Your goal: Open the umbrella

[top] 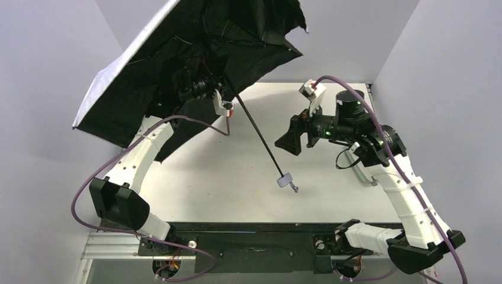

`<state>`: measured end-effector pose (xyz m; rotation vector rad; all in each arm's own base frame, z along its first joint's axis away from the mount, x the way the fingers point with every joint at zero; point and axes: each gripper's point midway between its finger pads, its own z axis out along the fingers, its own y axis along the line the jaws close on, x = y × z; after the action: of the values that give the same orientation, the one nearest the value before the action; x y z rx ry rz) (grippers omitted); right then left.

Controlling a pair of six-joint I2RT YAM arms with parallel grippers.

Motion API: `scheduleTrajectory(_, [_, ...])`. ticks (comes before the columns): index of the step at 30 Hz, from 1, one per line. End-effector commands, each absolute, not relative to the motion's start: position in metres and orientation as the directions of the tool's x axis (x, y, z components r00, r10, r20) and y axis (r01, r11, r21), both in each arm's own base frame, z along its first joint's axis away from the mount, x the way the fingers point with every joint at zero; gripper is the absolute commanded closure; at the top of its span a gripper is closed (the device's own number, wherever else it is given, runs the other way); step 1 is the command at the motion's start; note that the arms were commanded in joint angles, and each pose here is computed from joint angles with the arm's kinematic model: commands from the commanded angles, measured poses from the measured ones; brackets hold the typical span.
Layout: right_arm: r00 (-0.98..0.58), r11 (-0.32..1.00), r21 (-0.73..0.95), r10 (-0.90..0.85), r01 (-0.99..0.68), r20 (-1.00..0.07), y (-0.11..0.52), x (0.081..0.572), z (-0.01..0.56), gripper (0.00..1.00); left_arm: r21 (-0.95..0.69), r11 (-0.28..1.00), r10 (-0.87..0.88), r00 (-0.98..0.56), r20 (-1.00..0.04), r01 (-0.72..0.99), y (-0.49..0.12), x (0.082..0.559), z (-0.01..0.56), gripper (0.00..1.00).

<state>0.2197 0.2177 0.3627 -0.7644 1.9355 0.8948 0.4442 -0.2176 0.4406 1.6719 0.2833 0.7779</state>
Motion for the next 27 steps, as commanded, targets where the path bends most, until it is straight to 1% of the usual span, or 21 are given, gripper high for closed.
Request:
scheduleTrajectory(1, [-0.468,0.537,0.293,-0.224,-0.791,-0.855,0.236,0.223,0.343,0.14,0.894,-0.285,0.557,0.7,0.447,-0.345,-0.22,0.437,0.481,1.0])
scheduleTrajectory(7, [-0.498,0.524,0.307,-0.273,-0.794,-0.823,0.255,0.232,0.31,0.18,0.89,-0.299,0.571,0.683,0.456,-0.344,-0.217,0.439,0.485,1.0])
scheduleTrajectory(10, [-0.513,0.513,0.323,-0.286,-0.795,-0.809,0.265,0.234,0.293,0.24,0.889,-0.305,0.581,0.672,0.458,-0.342,-0.215,0.442,0.486,1.0])
scheduleTrajectory(11, [-0.518,0.501,0.332,-0.295,-0.8,-0.803,0.27,0.234,0.288,0.28,0.888,-0.307,0.583,0.67,0.46,-0.343,-0.214,0.443,0.486,1.0])
scheduleTrajectory(14, [-0.528,0.455,0.358,-0.331,-0.815,-0.782,0.275,0.224,0.276,0.35,0.877,-0.325,0.589,0.65,0.48,-0.354,-0.212,0.447,0.487,1.0])
scheduleTrajectory(15, [-0.519,0.436,0.354,-0.353,-0.827,-0.778,0.276,0.22,0.272,0.42,0.876,-0.327,0.593,0.644,0.483,-0.356,-0.212,0.45,0.487,1.0])
scheduleTrajectory(16, [-0.528,0.431,0.36,-0.378,-0.828,-0.761,0.273,0.215,0.264,0.46,0.871,-0.327,0.605,0.627,0.491,-0.366,-0.21,0.452,0.492,1.0])
scheduleTrajectory(17, [-0.513,0.411,0.351,-0.402,-0.841,-0.758,0.272,0.211,0.26,0.53,0.87,-0.329,0.61,0.621,0.492,-0.366,-0.209,0.455,0.492,1.0])
scheduleTrajectory(18, [-0.529,0.414,0.363,-0.42,-0.834,-0.737,0.269,0.206,0.253,0.56,0.866,-0.33,0.622,0.604,0.499,-0.375,-0.206,0.457,0.498,1.0])
scheduleTrajectory(21, [-0.509,0.402,0.341,-0.461,-0.85,-0.727,0.262,0.204,0.245,0.72,0.862,-0.336,0.642,0.577,0.505,-0.38,-0.201,0.466,0.501,1.0])
scheduleTrajectory(22, [-0.517,0.405,0.345,-0.473,-0.847,-0.714,0.258,0.202,0.241,0.74,0.858,-0.336,0.65,0.563,0.51,-0.389,-0.197,0.468,0.506,1.0])
scheduleTrajectory(25, [-0.517,0.394,0.348,-0.507,-0.851,-0.69,0.251,0.197,0.232,0.86,0.852,-0.344,0.667,0.536,0.518,-0.395,-0.188,0.475,0.511,1.0])
scheduleTrajectory(26, [-0.527,0.395,0.359,-0.515,-0.846,-0.676,0.248,0.195,0.228,0.88,0.848,-0.344,0.672,0.525,0.522,-0.403,-0.185,0.476,0.515,1.0])
scheduleTrajectory(27, [-0.519,0.388,0.353,-0.524,-0.851,-0.675,0.246,0.195,0.227,0.95,0.845,-0.352,0.678,0.513,0.526,-0.402,-0.18,0.48,0.515,1.0])
